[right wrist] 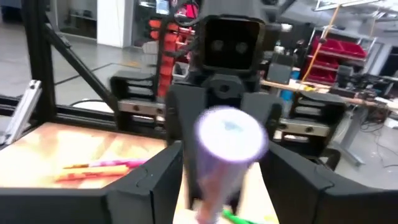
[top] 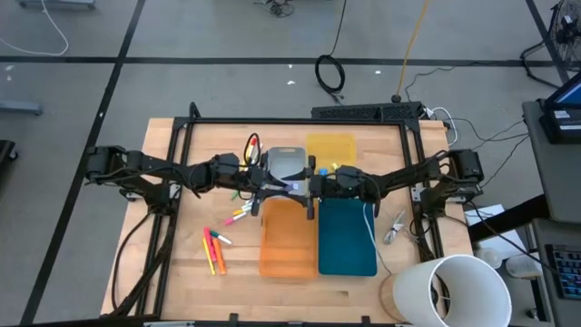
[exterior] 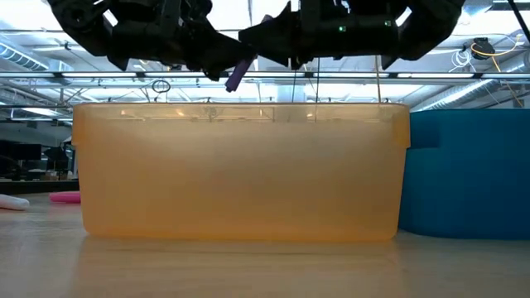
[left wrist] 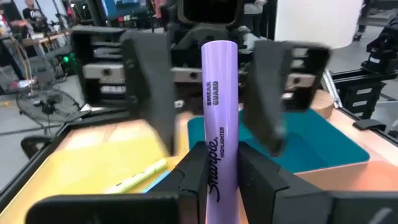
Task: Pick & Place Markers
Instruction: Put the violet highlighter pen into the yellow bin
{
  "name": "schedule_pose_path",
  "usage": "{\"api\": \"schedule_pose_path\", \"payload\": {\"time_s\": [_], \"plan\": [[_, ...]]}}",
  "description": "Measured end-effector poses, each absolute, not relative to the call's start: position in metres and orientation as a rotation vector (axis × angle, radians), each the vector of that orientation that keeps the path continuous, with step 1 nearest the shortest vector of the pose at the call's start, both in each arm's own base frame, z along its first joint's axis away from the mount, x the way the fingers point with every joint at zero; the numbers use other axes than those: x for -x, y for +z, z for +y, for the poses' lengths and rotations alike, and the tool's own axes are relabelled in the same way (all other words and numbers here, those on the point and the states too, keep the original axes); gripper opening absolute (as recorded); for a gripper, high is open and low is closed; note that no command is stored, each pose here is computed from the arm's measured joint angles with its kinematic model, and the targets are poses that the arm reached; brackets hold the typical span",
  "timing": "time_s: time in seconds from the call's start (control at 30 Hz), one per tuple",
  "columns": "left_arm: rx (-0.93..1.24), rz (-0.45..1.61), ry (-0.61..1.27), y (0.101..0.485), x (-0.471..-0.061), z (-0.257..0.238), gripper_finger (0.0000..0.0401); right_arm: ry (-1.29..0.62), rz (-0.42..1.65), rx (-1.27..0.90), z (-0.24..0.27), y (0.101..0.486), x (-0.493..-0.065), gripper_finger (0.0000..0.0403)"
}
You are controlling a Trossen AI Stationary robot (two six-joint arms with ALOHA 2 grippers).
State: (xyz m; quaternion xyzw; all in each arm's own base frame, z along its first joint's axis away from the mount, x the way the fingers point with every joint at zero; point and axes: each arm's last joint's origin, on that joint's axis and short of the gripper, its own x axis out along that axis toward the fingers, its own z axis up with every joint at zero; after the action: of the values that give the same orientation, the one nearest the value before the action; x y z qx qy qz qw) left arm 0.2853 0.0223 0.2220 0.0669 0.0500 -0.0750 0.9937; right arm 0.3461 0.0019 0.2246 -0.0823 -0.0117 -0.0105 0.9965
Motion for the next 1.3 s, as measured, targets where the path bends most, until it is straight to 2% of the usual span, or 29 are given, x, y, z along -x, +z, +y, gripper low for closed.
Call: {"api": "schedule_pose_path", "payload": {"time_s": [0.17, 0.43, 0.6, 0.8, 1.03, 1.17, 1.3], "plan": [[-0.133, 0.110, -0.150, 0.221, -0.285, 0.022, 0.0069, -0.018, -0.014, 0.170, 0.002, 0.224, -0.346, 0.0160], [-0.135, 0.117, -0.153, 0.221, -0.285, 0.022, 0.0069, -0.010, -0.005, 0.178, 0.003, 0.227, -0.344, 0.0050], [-0.098, 0.128, -0.151, 0.220, -0.285, 0.022, 0.0090, -0.006, 0.006, 0.218, 0.005, 0.226, -0.344, 0.0049], [-0.024, 0.171, -0.028, 0.218, -0.284, 0.023, 0.0164, -0.065, 0.061, 0.234, 0.002, 0.229, -0.339, 0.0049], [-0.146, 0.185, 0.104, 0.229, -0.275, 0.012, 0.0242, -0.243, 0.235, 0.263, -0.003, 0.240, -0.319, 0.0049], [-0.182, 0.216, 0.201, 0.242, -0.260, 0.005, 0.0261, -0.344, 0.377, 0.243, -0.008, 0.244, -0.300, 0.0049], [-0.209, 0.290, 0.356, 0.253, -0.236, -0.001, 0.0261, -0.494, 0.470, 0.185, -0.020, 0.251, -0.279, 0.0049]]}}
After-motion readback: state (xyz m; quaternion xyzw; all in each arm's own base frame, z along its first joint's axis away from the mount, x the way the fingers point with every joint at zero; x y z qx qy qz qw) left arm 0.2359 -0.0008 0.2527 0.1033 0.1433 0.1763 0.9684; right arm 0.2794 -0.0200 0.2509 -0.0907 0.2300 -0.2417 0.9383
